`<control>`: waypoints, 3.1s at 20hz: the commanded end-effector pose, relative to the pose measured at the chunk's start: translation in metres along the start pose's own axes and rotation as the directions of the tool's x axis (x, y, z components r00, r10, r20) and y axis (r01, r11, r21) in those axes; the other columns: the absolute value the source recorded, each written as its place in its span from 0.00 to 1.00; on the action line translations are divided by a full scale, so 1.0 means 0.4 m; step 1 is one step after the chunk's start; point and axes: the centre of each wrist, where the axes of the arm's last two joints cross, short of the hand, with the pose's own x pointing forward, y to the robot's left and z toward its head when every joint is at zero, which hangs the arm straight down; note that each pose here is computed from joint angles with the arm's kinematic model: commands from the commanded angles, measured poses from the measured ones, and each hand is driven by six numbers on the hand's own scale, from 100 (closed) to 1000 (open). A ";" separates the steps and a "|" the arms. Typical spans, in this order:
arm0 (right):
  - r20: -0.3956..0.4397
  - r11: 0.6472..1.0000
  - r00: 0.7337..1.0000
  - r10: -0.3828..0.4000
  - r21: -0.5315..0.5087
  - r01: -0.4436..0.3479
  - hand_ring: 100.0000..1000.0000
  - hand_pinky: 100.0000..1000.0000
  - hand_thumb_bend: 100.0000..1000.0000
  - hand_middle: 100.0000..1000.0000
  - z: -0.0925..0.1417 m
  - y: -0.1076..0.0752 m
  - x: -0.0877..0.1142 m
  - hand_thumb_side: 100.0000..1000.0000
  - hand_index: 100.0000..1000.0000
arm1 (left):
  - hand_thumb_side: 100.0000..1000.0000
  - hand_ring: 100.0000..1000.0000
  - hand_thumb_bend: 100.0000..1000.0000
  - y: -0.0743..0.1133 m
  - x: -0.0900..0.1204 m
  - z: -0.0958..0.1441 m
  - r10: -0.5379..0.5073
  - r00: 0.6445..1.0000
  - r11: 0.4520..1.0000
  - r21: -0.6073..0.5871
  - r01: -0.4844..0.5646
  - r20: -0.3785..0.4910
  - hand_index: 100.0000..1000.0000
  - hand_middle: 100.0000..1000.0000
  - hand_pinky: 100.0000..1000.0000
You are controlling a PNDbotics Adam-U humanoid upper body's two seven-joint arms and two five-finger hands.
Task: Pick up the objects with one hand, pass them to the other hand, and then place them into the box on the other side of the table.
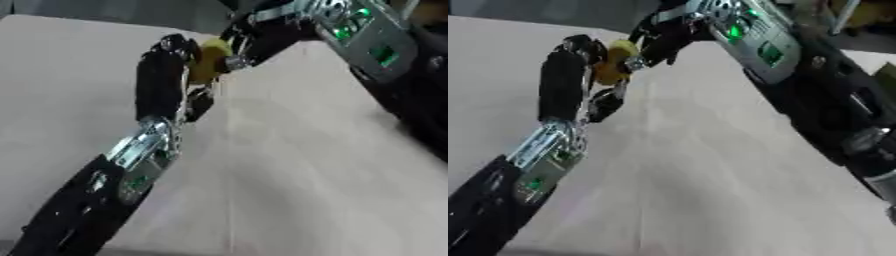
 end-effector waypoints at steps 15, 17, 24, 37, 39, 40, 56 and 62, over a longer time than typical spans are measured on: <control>-0.060 0.997 0.996 -0.065 0.031 0.067 0.69 0.66 0.20 0.65 0.015 -0.027 0.012 0.58 0.79 | 0.00 0.41 0.21 0.077 0.050 -0.013 0.006 0.995 0.998 0.056 -0.012 0.101 0.32 0.33 0.38; -0.066 0.997 0.995 -0.076 0.016 0.078 0.61 0.62 0.18 0.57 0.017 -0.028 0.009 0.55 0.76 | 0.00 0.41 0.21 0.086 0.055 -0.013 0.011 0.994 0.998 0.055 -0.017 0.108 0.32 0.33 0.38; -0.059 0.991 0.992 -0.110 -0.078 0.105 0.48 0.51 0.09 0.45 0.031 -0.032 0.002 0.38 0.68 | 0.00 0.41 0.20 0.096 0.059 -0.015 0.018 0.995 0.998 0.062 -0.024 0.099 0.33 0.33 0.37; -0.047 0.979 0.985 -0.168 -0.125 0.161 0.35 0.42 0.00 0.29 0.042 -0.027 -0.003 0.34 0.53 | 0.14 0.46 0.70 0.091 0.056 -0.017 0.042 0.999 0.996 0.083 -0.045 0.033 0.49 0.43 0.43; -0.046 0.978 0.983 -0.175 -0.126 0.168 0.35 0.42 0.00 0.28 0.042 -0.027 -0.003 0.34 0.52 | 0.18 0.48 0.79 0.088 0.055 -0.016 0.047 0.998 0.996 0.080 -0.049 0.029 0.54 0.46 0.45; -0.047 0.977 0.983 -0.177 -0.127 0.170 0.35 0.42 0.00 0.28 0.042 -0.027 -0.003 0.33 0.52 | 0.21 0.50 0.86 0.086 0.054 -0.015 0.048 0.998 0.996 0.077 -0.050 0.028 0.58 0.49 0.48; -0.029 0.863 0.949 -0.314 -0.426 0.272 0.34 0.42 0.00 0.27 0.277 -0.064 -0.162 0.26 0.53 | 0.42 0.57 0.96 0.146 -0.080 -0.019 0.045 0.967 0.996 0.082 -0.025 -0.251 0.71 0.58 0.56; 0.001 0.692 0.906 -0.423 -0.645 0.324 0.34 0.42 0.00 0.26 0.431 -0.035 -0.257 0.24 0.52 | 0.43 0.53 0.88 0.239 -0.159 0.009 0.107 0.925 0.986 0.161 -0.050 -0.365 0.68 0.55 0.53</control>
